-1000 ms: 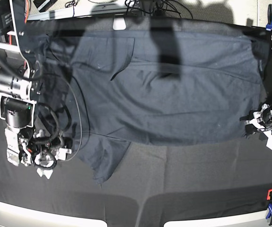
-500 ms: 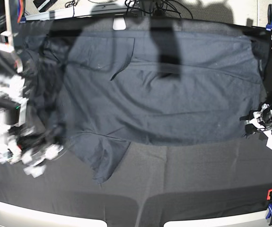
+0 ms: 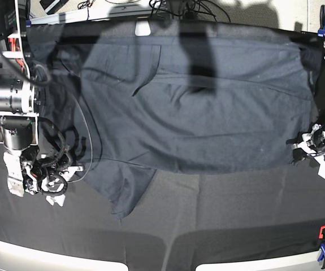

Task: Layout the t-shirt on the table in an organized manner, then fold the t-shirt properly
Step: 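Fold the held edge over the shirt body with both grippers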

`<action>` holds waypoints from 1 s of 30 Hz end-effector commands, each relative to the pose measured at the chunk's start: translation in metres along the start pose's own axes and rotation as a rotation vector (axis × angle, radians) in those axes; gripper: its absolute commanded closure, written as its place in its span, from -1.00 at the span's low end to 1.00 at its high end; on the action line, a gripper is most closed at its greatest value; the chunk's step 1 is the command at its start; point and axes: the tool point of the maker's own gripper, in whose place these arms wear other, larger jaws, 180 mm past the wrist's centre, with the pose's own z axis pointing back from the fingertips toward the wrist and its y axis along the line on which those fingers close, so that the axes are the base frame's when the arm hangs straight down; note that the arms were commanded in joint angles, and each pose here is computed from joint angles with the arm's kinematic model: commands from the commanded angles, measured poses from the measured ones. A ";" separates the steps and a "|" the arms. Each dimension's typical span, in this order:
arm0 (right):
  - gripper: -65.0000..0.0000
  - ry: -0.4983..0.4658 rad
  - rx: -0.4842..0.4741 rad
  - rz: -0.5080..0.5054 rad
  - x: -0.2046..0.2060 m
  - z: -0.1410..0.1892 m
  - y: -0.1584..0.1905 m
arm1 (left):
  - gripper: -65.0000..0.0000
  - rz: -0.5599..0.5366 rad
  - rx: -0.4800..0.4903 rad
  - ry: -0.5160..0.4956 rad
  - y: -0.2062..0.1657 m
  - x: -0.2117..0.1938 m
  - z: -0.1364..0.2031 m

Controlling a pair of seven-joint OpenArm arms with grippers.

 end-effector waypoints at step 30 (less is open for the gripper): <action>1.00 -0.438 -0.169 0.219 0.003 0.084 -0.017 | 1.00 0.014 0.092 -0.395 0.016 0.075 0.097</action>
